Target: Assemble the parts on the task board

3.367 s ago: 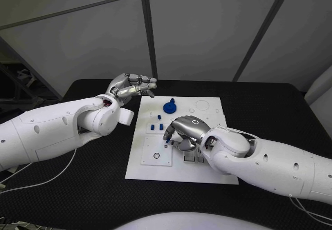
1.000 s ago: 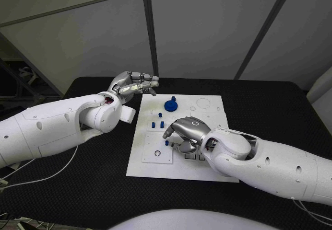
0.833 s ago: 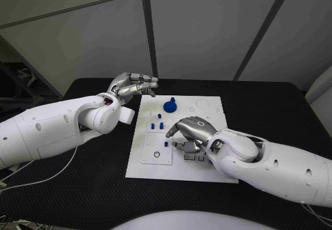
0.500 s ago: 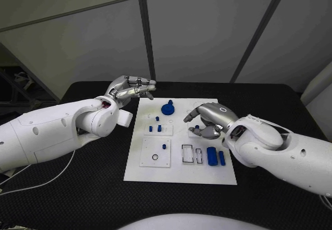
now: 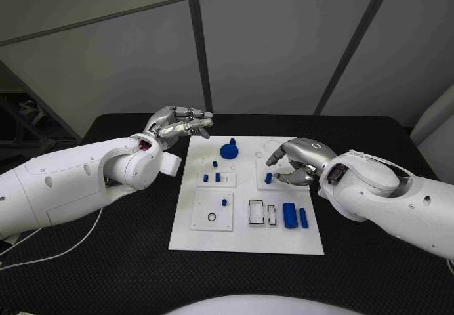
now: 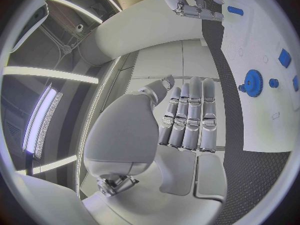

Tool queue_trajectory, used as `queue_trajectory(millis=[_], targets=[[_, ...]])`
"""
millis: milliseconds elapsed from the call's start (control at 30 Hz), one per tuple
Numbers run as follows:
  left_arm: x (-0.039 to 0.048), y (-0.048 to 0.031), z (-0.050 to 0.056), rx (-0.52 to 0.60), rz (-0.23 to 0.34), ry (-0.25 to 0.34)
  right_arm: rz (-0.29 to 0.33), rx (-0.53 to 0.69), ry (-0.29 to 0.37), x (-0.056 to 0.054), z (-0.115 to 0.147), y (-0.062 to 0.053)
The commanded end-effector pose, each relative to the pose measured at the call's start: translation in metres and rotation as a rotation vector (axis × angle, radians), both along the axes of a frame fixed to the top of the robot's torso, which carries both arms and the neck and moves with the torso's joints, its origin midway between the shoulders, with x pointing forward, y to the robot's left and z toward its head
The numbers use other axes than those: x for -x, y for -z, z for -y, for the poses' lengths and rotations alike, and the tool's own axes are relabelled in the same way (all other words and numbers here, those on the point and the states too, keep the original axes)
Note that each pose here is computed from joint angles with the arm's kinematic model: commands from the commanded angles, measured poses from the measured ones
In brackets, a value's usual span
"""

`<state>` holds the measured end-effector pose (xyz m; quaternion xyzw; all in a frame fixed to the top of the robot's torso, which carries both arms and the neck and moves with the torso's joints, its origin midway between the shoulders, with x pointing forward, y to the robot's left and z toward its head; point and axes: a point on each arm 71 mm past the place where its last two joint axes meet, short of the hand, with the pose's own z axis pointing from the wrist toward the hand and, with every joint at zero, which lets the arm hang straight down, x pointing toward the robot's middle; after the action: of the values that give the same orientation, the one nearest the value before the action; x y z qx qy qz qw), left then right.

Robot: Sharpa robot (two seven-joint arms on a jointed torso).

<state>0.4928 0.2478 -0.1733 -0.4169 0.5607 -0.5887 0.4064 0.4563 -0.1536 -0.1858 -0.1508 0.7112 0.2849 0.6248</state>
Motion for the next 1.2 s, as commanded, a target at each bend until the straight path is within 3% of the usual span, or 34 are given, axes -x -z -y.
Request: queue_trajectory(millis=[33,633,1200], targets=[[0.0,-0.0009,0.001,0.007,0.002,0.011,-0.042,0.074,-0.015,-0.001,-0.003,0.005],[-0.0003,-0.0006,-0.001,0.005,0.0,0.007,-0.066,0.098,-0.033,-0.005,-0.016,0.011],[0.0001,-0.0006,-0.002,0.003,-0.002,0.004,-0.059,0.137,-0.008,-0.012,-0.016,0.015]])
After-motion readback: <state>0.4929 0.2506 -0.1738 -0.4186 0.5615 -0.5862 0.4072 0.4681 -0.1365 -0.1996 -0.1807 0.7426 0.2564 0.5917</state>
